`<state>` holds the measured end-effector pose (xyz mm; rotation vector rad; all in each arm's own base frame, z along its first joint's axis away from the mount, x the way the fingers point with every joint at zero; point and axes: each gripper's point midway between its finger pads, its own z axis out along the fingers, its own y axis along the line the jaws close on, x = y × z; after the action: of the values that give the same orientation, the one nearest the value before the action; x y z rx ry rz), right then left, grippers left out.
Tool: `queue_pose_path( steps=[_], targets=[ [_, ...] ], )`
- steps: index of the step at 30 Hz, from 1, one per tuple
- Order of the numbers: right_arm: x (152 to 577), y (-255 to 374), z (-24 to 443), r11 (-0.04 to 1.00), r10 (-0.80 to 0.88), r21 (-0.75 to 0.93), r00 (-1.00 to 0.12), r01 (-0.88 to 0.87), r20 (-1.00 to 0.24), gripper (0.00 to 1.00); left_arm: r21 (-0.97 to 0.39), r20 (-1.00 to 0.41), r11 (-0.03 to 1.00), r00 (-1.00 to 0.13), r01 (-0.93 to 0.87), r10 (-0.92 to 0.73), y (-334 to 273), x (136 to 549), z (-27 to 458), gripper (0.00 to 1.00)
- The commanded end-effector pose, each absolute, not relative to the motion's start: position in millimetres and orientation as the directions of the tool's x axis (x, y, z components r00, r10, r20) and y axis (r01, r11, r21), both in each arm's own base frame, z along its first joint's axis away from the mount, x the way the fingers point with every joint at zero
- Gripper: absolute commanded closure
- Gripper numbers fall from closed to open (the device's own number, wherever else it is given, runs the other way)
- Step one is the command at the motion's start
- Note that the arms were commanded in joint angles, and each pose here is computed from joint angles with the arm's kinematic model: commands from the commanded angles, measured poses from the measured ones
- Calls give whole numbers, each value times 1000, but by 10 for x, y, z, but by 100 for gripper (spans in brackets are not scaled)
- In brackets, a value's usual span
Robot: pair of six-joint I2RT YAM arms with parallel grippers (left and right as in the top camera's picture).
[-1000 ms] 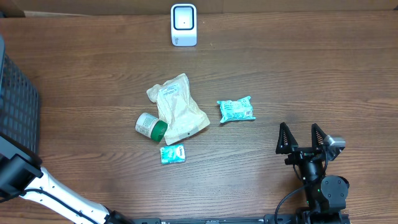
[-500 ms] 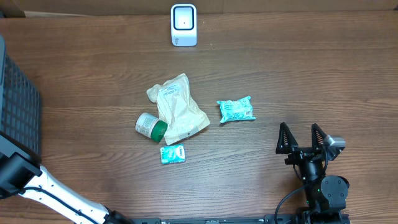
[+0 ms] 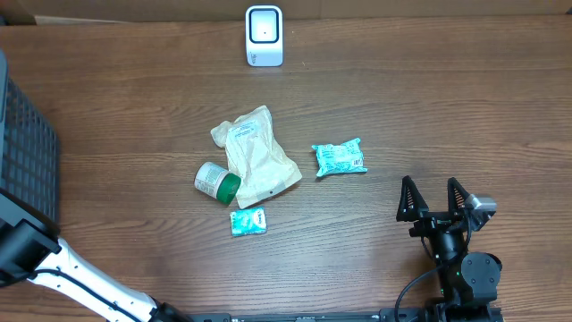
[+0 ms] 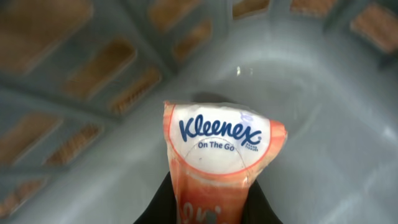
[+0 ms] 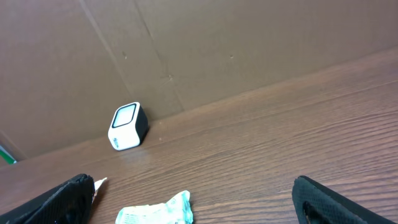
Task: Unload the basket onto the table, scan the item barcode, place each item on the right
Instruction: 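Reach the left gripper into the basket and grasp the orange Kleenex pack, then carry the Kleenex pack toward the scanner and drop it on table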
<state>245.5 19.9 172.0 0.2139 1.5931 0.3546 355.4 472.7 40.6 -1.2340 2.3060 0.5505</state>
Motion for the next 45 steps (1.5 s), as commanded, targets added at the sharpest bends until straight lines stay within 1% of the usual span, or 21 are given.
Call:
queue_pose_path(
  steps=[1, 3, 7, 8, 11, 12, 13, 16, 19, 21, 23, 25, 27, 31, 33, 35, 38, 41, 43, 45],
  targets=[
    [2456, 215, 1700, 932, 347, 350, -56, -88, -936, 0, 94, -582, 503, -458, -859, -672, 4593, 3537, 773, 96],
    [2456, 215, 1699, 932, 347, 350, -57, -88, -936, 0, 51, -592, 501, -430, -864, -682, 4521, 3557, 961, 96],
    [2456, 216, 1700, 932, 347, 350, -57, -88, -936, 0, -91, -614, 581, -414, -809, -672, 4261, 3732, 1397, 96],
    [2456, 215, 1700, 933, 346, 350, -56, -88, -936, 0, -164, -628, 624, -407, -764, -663, 4099, 3804, 1667, 96],
    [2456, 215, 1699, 933, 346, 350, -57, -88, -936, 0, -247, -655, 658, -379, -711, -654, 3881, 3835, 2096, 96],
    [2456, 215, 1700, 932, 347, 350, -56, -88, -936, 0, -294, -672, 674, -355, -678, -650, 3745, 3843, 2358, 96],
    [2456, 215, 1699, 932, 347, 350, -57, -88, -936, 0, -318, -686, 694, -349, -646, -638, 3647, 3858, 2524, 96],
    [2456, 215, 1700, 932, 347, 350, -56, -88, -936, 0, -390, -726, 758, -332, -523, -603, 3303, 3890, 3011, 96],
    [2456, 215, 1699, 932, 347, 350, -57, -88, -936, 0, -489, -739, 790, -305, -370, -600, 2819, 3862, 3533, 96],
    [2456, 215, 1700, 932, 347, 350, -56, -88, -936, 0, -536, -743, 809, -321, -240, -587, 2411, 3828, 3822, 96],
    [2456, 215, 1700, 932, 347, 350, -56, -88, -936, 0, -570, -728, 810, -371, -138, -576, 1950, 3784, 3980, 96],
    [2456, 216, 1700, 933, 346, 350, -57, -88, -936, 0, -572, -707, 815, -448, -93, -547, 1528, 3755, 3965, 95],
    [2456, 215, 1700, 932, 347, 350, -56, -88, -936, 0, -534, -691, 844, -549, -50, -470, 1100, 3752, 3831, 96],
    [2456, 215, 1700, 933, 346, 350, -56, -88, -936, 0, -418, -567, 906, -761, -64, -315, 373, 3749, 3266, 96],
    [2456, 215, 1699, 932, 347, 350, -57, -88, -936, 0, -346, -496, 938, -841, -35, -215, 11, 3740, 2944, 96],
    [2456, 215, 1699, 932, 347, 350, -57, -88, -936, 0, -312, -424, 950, -897, 14, -126, -392, 3738, 2603, 96],
    [2456, 215, 1700, 932, 347, 350, -56, -88, -936, 0, -299, -327, 951, -945, 75, -28, -920, 3707, 2099, 96],
    [2456, 216, 1700, 933, 346, 350, -57, -88, -936, 0, -300, -252, 950, -968, 89, 11, -1322, 3673, 1652, 96],
    [2456, 215, 1700, 932, 347, 350, -56, -88, -936, 0, -314, -226, 944, -974, 104, 32, -1663, 3673, 1367, 96],
    [2456, 215, 1700, 932, 347, 350, -56, -88, -936, 0, -321, -229, 937, -971, 137, 64, -1906, 3694, 1226, 96]
  ],
)
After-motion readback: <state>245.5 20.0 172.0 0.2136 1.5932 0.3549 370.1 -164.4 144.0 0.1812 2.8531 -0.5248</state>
